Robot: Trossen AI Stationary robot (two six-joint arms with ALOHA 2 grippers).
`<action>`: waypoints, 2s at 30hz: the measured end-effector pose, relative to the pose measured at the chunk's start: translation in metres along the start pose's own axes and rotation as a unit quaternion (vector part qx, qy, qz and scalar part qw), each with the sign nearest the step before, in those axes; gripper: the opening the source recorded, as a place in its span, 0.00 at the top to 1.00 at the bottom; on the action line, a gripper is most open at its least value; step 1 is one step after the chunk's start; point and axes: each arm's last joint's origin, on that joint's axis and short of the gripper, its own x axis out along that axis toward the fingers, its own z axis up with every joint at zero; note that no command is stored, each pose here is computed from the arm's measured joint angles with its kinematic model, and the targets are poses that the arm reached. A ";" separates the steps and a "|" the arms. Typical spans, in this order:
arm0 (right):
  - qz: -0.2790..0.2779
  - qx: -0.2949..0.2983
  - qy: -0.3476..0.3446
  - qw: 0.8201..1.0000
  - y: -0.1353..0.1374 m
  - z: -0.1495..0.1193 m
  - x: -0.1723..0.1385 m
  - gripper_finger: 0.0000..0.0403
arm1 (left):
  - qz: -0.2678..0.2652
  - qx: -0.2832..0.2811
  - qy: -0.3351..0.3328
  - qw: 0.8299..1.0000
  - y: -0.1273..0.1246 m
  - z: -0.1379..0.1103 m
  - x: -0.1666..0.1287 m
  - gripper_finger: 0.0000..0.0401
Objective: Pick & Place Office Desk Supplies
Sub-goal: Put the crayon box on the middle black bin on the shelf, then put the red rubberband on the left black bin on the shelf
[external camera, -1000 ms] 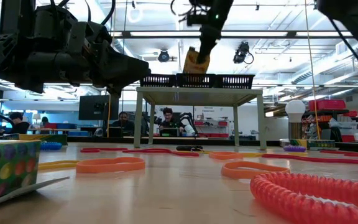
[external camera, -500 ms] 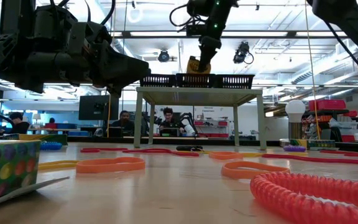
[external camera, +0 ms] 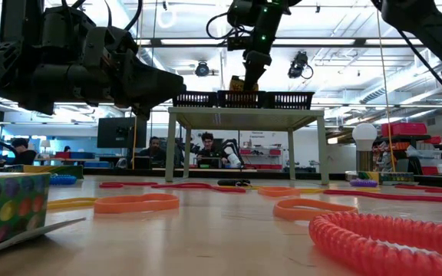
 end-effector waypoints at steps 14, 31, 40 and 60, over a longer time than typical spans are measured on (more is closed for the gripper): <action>-0.021 0.001 -0.019 1.000 -0.004 0.004 0.000 0.58 | 0.000 -0.001 0.000 1.000 0.000 0.000 0.000 0.70; -0.089 0.023 -0.032 0.995 -0.010 0.010 -0.005 0.43 | 0.000 0.002 0.000 1.000 0.000 0.000 0.000 0.70; -0.145 0.010 -0.053 0.988 0.015 0.019 -0.055 0.49 | 0.002 0.008 0.000 1.000 0.000 0.000 0.000 0.70; -0.041 0.052 -0.111 0.992 0.129 0.034 -0.130 0.98 | -0.003 -0.011 0.011 1.000 0.000 -0.002 0.000 0.94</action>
